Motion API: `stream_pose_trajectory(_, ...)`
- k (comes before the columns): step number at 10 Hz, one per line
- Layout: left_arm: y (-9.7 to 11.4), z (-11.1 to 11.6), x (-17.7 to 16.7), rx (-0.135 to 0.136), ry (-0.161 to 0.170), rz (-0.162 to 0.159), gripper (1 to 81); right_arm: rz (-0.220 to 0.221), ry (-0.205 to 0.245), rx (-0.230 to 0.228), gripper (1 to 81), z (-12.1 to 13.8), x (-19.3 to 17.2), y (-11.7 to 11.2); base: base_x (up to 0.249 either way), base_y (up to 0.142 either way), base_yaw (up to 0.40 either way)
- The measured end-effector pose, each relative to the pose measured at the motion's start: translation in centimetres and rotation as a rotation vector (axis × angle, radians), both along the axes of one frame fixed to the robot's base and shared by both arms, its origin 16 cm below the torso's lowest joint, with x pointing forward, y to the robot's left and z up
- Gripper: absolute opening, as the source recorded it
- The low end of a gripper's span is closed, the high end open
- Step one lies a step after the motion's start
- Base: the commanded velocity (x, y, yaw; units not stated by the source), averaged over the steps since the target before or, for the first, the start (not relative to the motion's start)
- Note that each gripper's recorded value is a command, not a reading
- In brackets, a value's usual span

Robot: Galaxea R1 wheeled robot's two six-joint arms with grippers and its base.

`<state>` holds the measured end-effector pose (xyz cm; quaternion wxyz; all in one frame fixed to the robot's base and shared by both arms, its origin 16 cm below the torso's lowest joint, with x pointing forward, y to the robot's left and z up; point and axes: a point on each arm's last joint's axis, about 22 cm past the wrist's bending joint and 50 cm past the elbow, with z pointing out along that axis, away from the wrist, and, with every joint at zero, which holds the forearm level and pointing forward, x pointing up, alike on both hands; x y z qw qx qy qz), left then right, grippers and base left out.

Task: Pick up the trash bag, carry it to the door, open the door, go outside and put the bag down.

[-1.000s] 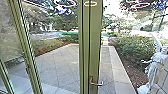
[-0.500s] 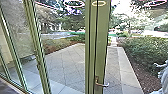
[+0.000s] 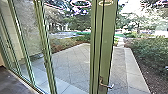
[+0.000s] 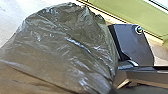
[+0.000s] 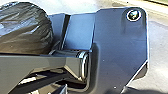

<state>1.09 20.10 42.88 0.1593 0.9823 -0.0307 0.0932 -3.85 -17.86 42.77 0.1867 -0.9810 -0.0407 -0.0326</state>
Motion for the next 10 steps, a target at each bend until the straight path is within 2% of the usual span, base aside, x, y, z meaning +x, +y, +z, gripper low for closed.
stream_pose_trajectory(7,-0.12,0.0,-0.04,-0.002,0.005,0.002,1.0,-0.001,0.007,0.011,81.1,0.14,-0.53,0.37,0.0,0.0,0.0)
stream_pose_trajectory(10,-0.13,-0.01,-0.09,-0.003,0.008,0.001,1.0,-0.004,0.003,0.049,81.1,0.94,-0.35,0.24,0.0,0.0,0.0)
